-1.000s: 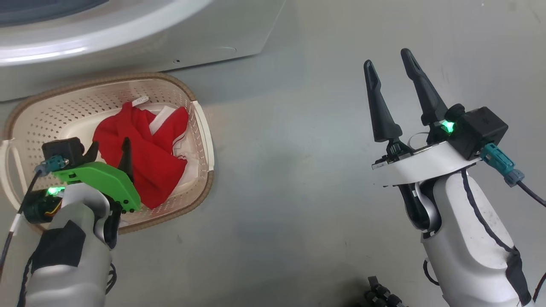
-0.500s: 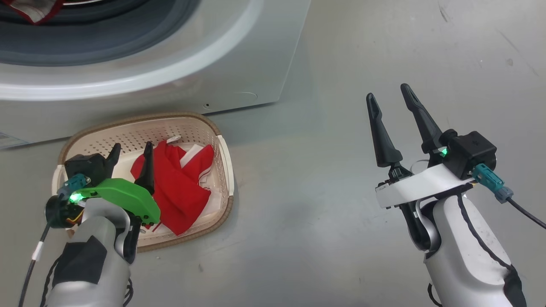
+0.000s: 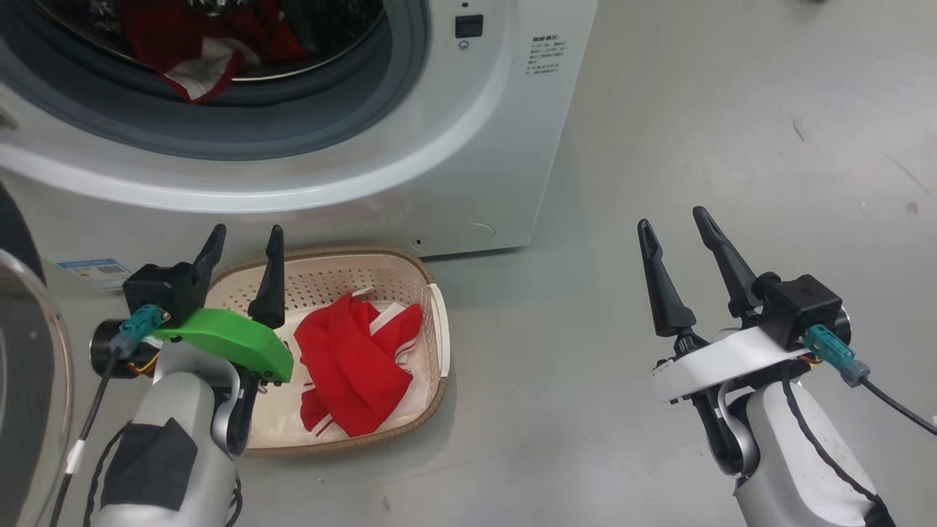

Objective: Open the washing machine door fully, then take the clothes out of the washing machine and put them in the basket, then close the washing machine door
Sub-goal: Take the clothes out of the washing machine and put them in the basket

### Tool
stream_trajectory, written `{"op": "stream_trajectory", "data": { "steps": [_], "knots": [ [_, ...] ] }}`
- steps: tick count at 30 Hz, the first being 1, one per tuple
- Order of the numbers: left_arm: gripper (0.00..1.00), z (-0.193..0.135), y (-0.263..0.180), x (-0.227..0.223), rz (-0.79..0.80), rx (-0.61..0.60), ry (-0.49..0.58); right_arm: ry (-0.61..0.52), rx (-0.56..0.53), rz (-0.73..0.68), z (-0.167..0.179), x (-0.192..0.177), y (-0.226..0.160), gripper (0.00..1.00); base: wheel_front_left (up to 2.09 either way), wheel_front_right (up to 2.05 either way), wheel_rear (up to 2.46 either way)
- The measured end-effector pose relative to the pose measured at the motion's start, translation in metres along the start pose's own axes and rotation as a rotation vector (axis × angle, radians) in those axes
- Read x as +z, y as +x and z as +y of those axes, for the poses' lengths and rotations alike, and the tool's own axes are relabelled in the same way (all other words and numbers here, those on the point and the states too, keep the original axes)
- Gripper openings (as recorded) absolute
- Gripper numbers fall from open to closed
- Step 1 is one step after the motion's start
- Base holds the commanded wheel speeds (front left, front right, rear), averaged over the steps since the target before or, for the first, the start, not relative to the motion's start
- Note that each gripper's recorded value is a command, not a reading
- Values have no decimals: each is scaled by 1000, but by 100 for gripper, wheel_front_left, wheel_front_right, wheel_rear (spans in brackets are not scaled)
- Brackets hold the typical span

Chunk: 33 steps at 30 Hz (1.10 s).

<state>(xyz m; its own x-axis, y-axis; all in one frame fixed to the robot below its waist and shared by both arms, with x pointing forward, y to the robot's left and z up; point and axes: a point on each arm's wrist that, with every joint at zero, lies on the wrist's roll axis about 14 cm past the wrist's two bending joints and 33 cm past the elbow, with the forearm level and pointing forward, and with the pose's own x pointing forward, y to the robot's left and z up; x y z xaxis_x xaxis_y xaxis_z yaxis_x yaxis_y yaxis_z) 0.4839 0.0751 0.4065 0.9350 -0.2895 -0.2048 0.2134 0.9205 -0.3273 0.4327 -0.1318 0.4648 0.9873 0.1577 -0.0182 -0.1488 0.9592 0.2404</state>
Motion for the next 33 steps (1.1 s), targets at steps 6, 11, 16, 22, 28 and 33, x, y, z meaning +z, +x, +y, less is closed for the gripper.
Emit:
{"op": "stream_trajectory", "data": {
  "steps": [6, 11, 16, 22, 28, 33],
  "knots": [
    [100, 5, -21, 37, -108, 29, 30, -3, 41, -20, 15, 9, -6, 100, 0, 0, 0],
    [100, 11, -46, 41, -132, 65, 39, -9, 53, -28, 21, 13, -15, 100, 0, 0, 0],
    [100, 14, -66, 46, -154, 86, 73, -10, 48, -28, 22, 14, -27, 100, 0, 0, 0],
    [100, 10, -86, 48, -177, 98, 78, -18, 37, -31, 21, 15, -41, 100, 0, 0, 0],
    [100, 8, -104, 48, -193, 112, 96, -26, 22, -38, 18, 18, -53, 100, 0, 0, 0],
    [100, 5, -117, 48, -206, 121, 102, -32, 9, -43, 15, 19, -61, 100, 0, 0, 0]
  ]
}}
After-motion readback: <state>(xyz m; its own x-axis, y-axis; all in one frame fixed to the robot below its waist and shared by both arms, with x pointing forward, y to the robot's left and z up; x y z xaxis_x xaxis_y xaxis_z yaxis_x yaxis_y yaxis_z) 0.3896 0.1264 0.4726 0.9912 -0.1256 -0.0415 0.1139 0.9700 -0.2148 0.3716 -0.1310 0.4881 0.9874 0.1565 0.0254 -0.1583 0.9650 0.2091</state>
